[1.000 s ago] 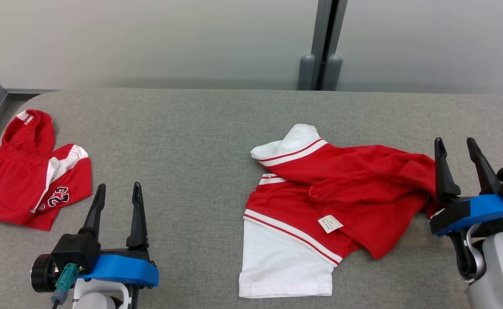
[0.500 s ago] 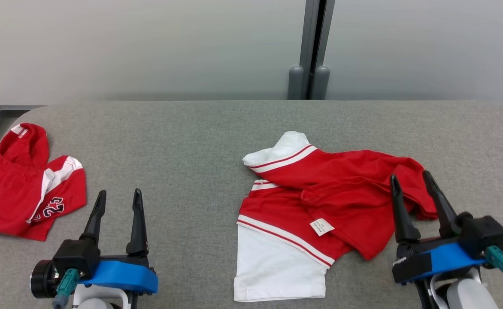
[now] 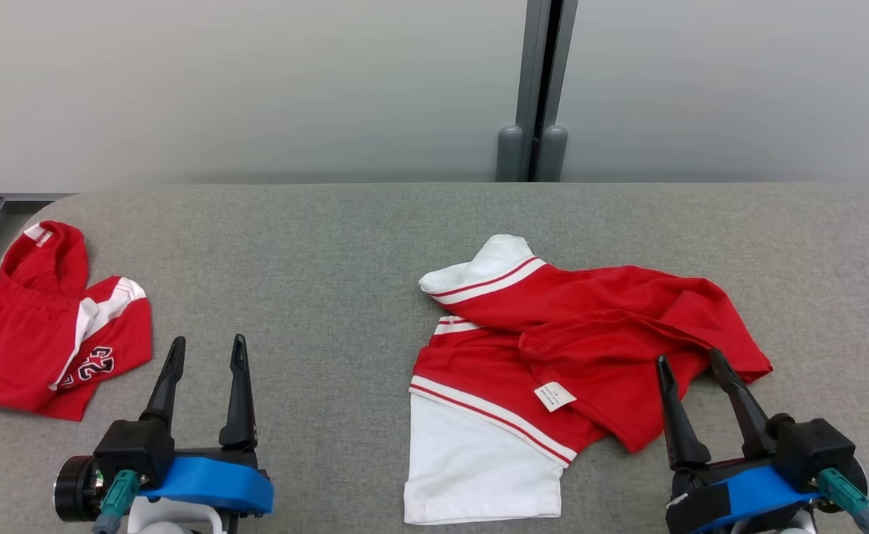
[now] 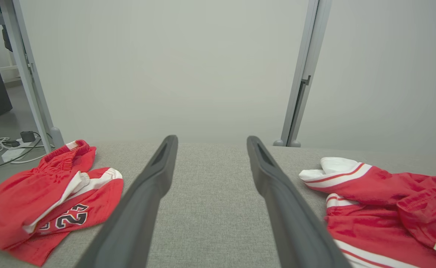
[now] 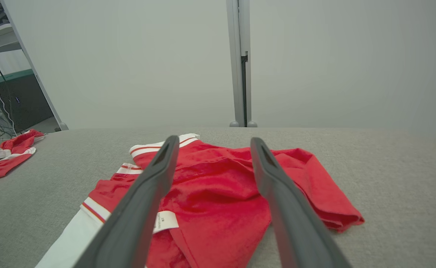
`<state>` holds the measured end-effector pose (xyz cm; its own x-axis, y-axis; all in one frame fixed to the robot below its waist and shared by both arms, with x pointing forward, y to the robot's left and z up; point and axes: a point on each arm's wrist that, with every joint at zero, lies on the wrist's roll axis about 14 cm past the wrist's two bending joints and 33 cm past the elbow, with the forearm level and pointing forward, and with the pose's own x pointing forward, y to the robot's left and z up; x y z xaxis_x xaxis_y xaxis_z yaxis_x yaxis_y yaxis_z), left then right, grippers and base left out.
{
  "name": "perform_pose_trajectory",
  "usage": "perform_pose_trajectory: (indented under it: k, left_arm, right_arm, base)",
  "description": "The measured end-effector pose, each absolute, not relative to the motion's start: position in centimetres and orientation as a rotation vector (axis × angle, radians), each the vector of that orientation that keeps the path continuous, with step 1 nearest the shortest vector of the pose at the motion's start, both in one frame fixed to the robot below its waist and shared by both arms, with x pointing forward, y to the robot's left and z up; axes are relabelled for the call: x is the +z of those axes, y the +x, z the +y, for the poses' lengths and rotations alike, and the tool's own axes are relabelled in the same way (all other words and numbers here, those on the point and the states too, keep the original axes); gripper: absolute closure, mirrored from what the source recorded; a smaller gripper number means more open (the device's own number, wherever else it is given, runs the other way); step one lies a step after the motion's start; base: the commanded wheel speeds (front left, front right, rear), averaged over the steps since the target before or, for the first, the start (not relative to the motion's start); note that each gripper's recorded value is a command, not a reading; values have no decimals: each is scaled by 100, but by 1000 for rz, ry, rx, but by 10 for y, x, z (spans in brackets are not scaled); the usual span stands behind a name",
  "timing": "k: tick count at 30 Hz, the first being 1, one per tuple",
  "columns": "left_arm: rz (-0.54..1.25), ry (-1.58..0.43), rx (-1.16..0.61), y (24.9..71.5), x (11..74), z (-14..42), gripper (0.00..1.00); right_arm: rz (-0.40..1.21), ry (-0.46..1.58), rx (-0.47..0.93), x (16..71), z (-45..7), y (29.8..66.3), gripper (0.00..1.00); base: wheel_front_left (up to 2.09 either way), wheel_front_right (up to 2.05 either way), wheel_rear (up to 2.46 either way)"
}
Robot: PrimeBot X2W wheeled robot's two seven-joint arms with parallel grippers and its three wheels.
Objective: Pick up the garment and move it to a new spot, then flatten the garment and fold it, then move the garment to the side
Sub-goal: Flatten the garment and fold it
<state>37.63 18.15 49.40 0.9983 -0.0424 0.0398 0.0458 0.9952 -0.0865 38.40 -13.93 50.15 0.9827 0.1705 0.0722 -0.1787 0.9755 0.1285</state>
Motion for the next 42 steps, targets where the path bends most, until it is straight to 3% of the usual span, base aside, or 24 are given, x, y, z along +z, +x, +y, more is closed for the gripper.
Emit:
perform_pose_trajectory:
  k: [17,32,42]
  left_arm:
    - [-38,-79,-72,382,494,172,0]
    - [-13,-32,-386,446,511,72,0]
    - [212,21,-550,451,450,26,0]
  right_arm:
    - [-46,112,139,496,-152,384,0]
    - [-37,99,80,492,-173,394,0]
    - [-23,92,30,486,-190,399,0]
  base:
    - [0,0,0]
    - [0,0,0]
    - [0,0,0]
